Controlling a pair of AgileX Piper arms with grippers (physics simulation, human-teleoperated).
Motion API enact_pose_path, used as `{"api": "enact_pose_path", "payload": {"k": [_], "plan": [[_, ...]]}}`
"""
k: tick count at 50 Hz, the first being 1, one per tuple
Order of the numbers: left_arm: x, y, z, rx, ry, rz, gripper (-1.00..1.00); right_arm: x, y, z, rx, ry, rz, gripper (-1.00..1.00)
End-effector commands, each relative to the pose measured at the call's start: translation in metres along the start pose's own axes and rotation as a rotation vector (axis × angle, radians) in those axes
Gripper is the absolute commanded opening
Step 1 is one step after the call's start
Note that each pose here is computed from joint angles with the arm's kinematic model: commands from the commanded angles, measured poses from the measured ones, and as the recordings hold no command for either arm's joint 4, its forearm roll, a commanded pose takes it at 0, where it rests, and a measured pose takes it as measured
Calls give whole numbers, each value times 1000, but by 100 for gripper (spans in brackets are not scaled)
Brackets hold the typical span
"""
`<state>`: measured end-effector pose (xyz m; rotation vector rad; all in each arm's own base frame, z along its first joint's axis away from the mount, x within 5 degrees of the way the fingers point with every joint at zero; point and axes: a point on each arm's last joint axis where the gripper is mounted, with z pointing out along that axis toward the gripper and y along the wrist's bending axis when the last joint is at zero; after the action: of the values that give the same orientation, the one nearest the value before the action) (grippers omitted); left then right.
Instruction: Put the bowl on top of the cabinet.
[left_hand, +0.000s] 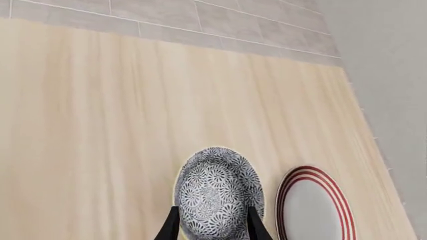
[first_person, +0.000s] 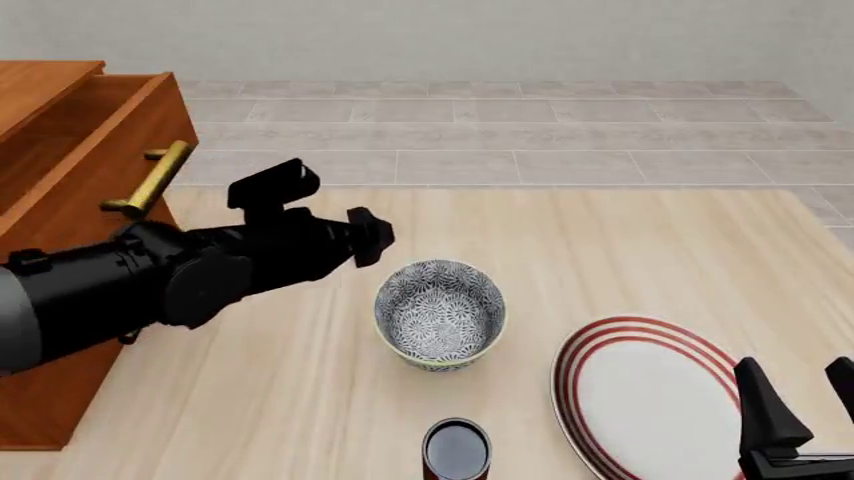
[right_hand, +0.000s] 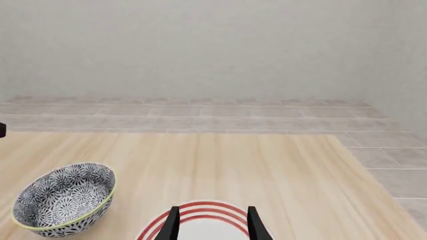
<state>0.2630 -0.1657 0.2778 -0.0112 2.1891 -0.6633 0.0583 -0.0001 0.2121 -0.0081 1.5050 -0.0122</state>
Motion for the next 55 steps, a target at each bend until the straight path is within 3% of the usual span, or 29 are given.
{"api": "enact_pose_path", "payload": {"k": [1, 13, 21, 25, 55], "plan": [[9, 1, 20, -10, 33, -33, 100, 0, 0, 0, 0, -1, 3, 100], [23, -1, 42, -17, 82, -42, 100, 0, 0, 0, 1, -2, 2, 100], [20, 10, 55, -46, 80, -17, 100, 0, 0, -1, 2, -3, 2, 100], [28, 15, 67, -60, 102, -28, 100, 0, 0, -1, 2, -4, 2, 100], [42, 21, 91, -78, 131, -52, 100, 0, 0, -1, 1, -5, 3, 100]]}}
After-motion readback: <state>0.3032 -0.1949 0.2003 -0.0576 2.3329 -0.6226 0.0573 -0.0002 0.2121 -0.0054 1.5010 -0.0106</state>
